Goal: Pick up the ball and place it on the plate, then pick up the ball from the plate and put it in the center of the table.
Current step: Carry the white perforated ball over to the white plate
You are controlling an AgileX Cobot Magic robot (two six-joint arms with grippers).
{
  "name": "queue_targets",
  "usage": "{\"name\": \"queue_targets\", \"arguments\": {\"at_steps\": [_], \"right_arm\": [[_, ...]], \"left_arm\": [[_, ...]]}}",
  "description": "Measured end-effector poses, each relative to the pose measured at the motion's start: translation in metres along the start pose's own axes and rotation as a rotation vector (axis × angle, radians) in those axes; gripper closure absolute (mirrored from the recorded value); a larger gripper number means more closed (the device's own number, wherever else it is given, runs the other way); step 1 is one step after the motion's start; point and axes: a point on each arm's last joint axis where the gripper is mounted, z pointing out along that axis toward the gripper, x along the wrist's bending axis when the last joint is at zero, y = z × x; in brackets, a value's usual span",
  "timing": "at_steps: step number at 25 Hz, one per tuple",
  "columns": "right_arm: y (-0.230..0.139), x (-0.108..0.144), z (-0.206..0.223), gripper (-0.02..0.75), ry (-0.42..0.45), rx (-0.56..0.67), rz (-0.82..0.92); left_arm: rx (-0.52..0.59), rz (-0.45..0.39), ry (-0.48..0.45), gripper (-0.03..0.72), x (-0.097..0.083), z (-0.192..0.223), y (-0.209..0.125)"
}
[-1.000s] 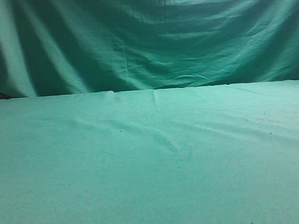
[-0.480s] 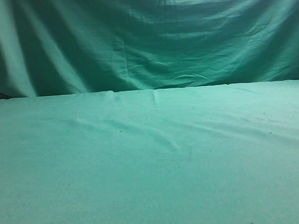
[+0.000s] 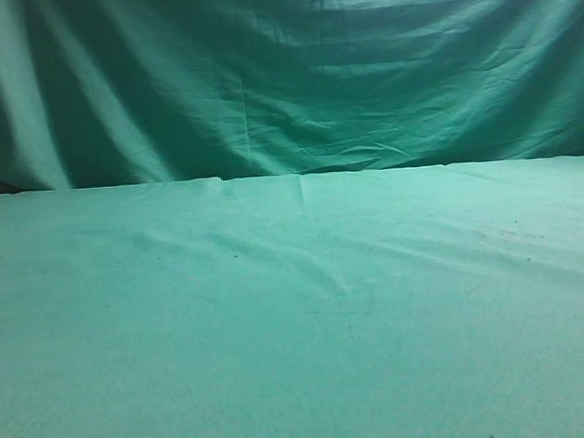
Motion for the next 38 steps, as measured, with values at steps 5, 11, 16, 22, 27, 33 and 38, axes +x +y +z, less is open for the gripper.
{"name": "queue_targets", "arguments": {"at_steps": [5,11,16,22,27,33,38], "right_arm": [[0.0,0.0,0.0,0.738,0.0,-0.002,0.0],[0.0,0.0,0.0,0.738,0.0,-0.002,0.0],[0.0,0.0,0.0,0.738,0.0,-0.002,0.0],[0.0,0.0,0.0,0.738,0.0,-0.003,0.0],[0.0,0.0,0.0,0.738,0.0,-0.003,0.0],[0.0,0.0,0.0,0.738,0.0,-0.003,0.0],[0.0,0.001,0.0,0.738,0.011,-0.004,0.033]], "left_arm": [[0.002,0.021,0.006,0.372,0.0,0.011,0.0],[0.029,0.027,0.003,0.372,-0.001,0.028,-0.004],[0.034,0.026,0.0,0.298,-0.002,0.035,-0.005],[0.023,-0.056,-0.04,0.097,-0.005,0.03,0.006],[0.05,-0.035,-0.134,0.223,-0.022,0.006,0.037],[0.037,0.103,-0.307,0.563,-0.064,-0.034,0.07],[-0.043,0.19,-0.362,0.688,-0.089,-0.068,0.073]]}}
